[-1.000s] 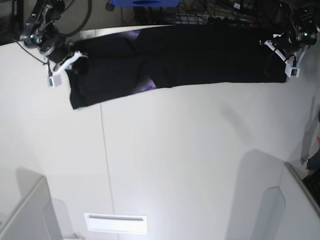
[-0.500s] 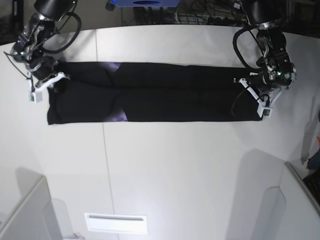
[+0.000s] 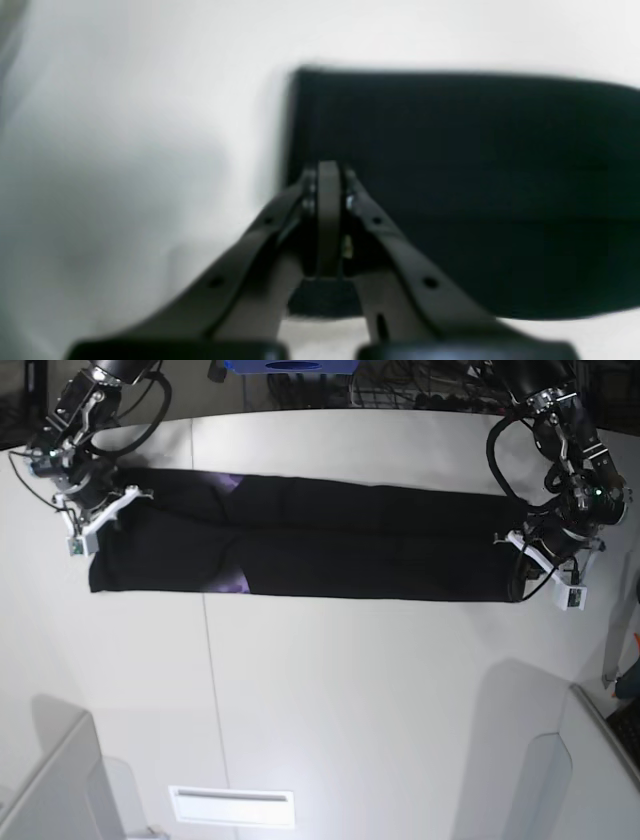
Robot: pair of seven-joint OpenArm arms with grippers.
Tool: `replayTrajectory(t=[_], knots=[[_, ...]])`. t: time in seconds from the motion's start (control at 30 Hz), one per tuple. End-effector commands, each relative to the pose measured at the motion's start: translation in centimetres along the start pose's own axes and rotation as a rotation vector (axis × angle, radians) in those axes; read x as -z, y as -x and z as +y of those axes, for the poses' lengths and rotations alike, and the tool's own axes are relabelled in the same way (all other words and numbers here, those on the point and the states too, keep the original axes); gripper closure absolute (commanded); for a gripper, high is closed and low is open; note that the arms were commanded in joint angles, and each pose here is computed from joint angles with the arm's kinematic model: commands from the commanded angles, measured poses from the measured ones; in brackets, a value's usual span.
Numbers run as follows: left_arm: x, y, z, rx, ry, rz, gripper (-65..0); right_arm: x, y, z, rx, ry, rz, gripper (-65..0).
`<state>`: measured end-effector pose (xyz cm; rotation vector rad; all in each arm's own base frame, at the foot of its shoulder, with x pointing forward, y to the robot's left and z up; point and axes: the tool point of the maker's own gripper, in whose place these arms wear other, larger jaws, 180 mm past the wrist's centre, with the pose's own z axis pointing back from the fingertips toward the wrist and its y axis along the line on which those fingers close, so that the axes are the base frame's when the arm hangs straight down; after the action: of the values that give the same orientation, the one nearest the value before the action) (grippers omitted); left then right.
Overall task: Fold the T-shirt properly
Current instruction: 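Release and regrasp the folded strip's ends with both grippers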
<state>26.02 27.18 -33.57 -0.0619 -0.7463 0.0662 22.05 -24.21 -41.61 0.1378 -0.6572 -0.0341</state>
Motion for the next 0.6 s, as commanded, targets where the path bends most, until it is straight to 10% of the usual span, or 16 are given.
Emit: replayTrajectory(t=[0.0, 0.13, 0.37, 0.57], knots=[[-1.2, -0.8, 1.7, -0.009, -0.041, -0.038, 0.0, -1.0, -1.9, -0.5, -0.039, 0.018, -0.06, 0.0], [-2.7, 0.5, 5.5, -0.116, -0.098, -0.05, 0.0, -2.8, -3.1, 0.2, -0.086, 0.043, -0.106, 0.0], [-0.2, 2.1, 6.4, -0.187, -0.069, 0.014, -50.5, -3.0, -4.0, 3.9, -0.191, -0.026, -0.119, 0.0], [3.1, 4.4, 5.7, -0.275, -0.004, 0.104, -43.9, -2.3, -3.8, 6.2, -0.18, -0.08, -0.122, 0.0]])
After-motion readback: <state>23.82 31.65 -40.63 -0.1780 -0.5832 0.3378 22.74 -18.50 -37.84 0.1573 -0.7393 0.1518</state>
